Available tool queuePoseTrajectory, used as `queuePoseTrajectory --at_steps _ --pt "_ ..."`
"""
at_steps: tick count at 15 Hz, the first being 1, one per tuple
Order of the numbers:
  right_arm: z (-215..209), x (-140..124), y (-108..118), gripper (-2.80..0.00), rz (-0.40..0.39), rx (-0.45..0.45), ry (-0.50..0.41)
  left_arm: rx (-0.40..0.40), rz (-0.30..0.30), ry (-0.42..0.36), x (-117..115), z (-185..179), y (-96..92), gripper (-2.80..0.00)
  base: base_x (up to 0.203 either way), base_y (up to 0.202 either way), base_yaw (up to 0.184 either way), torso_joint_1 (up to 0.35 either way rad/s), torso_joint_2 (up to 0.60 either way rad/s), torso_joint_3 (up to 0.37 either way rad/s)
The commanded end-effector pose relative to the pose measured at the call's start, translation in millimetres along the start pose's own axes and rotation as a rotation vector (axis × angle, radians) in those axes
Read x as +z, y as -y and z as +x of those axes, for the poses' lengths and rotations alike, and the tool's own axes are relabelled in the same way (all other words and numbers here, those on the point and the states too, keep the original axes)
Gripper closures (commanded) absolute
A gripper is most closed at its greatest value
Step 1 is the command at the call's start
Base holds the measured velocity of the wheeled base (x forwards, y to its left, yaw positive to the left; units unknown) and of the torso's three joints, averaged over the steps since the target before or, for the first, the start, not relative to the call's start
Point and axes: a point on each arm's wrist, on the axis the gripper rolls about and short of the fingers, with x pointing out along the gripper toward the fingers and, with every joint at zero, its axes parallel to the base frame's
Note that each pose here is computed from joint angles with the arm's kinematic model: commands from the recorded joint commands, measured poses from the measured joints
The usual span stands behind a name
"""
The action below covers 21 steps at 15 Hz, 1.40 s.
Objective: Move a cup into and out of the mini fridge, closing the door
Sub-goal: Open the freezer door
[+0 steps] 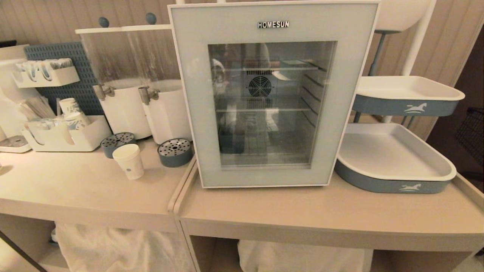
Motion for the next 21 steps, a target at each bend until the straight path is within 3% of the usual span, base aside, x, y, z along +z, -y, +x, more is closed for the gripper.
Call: queuePoseTrajectory --at_steps 1,3,4,5,7,9,11,12,14,16,17,19,21 --pt "0 0 0 0.0 -0.006 0.001 -0.001 0.026 -0.006 0.167 78 -25 -7.1 0.0 0.0 0.0 0.0 0.0 0.0 0.0" --pt "0 0 0 0.0 0.005 -0.002 -0.002 0.01 -0.03 0.268 160 -46 -17.2 0.0 0.0 0.0 0.0 0.0 0.0 0.0" --pt "0 0 0 0.0 0.011 -0.004 -0.003 -0.017 -0.047 0.235 193 -34 -21.1 0.0 0.0 0.0 0.0 0.0 0.0 0.0" --pt "0 0 0 0.0 0.016 -0.004 -0.003 -0.05 -0.062 0.136 217 -2 -20.7 0.0 0.0 0.0 0.0 0.0 0.0 0.0" --pt "0 0 0 0.0 0.017 -0.004 -0.003 -0.116 -0.095 -0.096 234 76 -8.9 0.0 0.0 0.0 0.0 0.0 0.0 0.0" --pt "0 0 0 0.0 0.017 -0.004 -0.003 -0.247 -0.126 -0.305 222 147 12.0 0.0 0.0 0.0 0.0 0.0 0.0 0.0" --pt "0 0 0 0.0 0.014 -0.002 -0.002 -0.471 -0.156 -0.391 205 189 23.8 0.0 0.0 0.0 0.0 0.0 0.0 0.0" --pt "0 0 0 0.0 0.018 -0.004 -0.002 -0.57 -0.176 -0.415 196 209 19.8 0.0 0.0 0.0 0.0 0.0 0.0 0.0" --pt "0 0 0 0.0 0.022 -0.005 -0.003 -0.78 -0.25 -0.435 173 247 -7.0 0.0 0.0 0.0 0.0 0.0 0.0 0.0" --pt "0 0 0 0.0 0.023 -0.005 -0.003 -0.992 -0.338 -0.423 132 291 -40.4 0.0 0.0 0.0 0.0 0.0 0.0 0.0" --pt "0 0 0 0.0 0.023 -0.005 -0.003 -1.057 -0.378 -0.409 103 315 -57.7 0.0 0.0 0.0 0.0 0.0 0.0 0.0" --pt "0 0 0 0.0 0.023 -0.005 -0.003 -1.092 -0.417 -0.386 56 343 -83.2 0.0 0.0 0.0 0.0 0.0 0.0 0.0" --pt "0 0 0 0.0 0.023 -0.005 -0.003 -1.161 -0.426 -0.354 28 359 -83.7 -2.8 0.0 0.0 0.0 0.0 0.0 0.0"
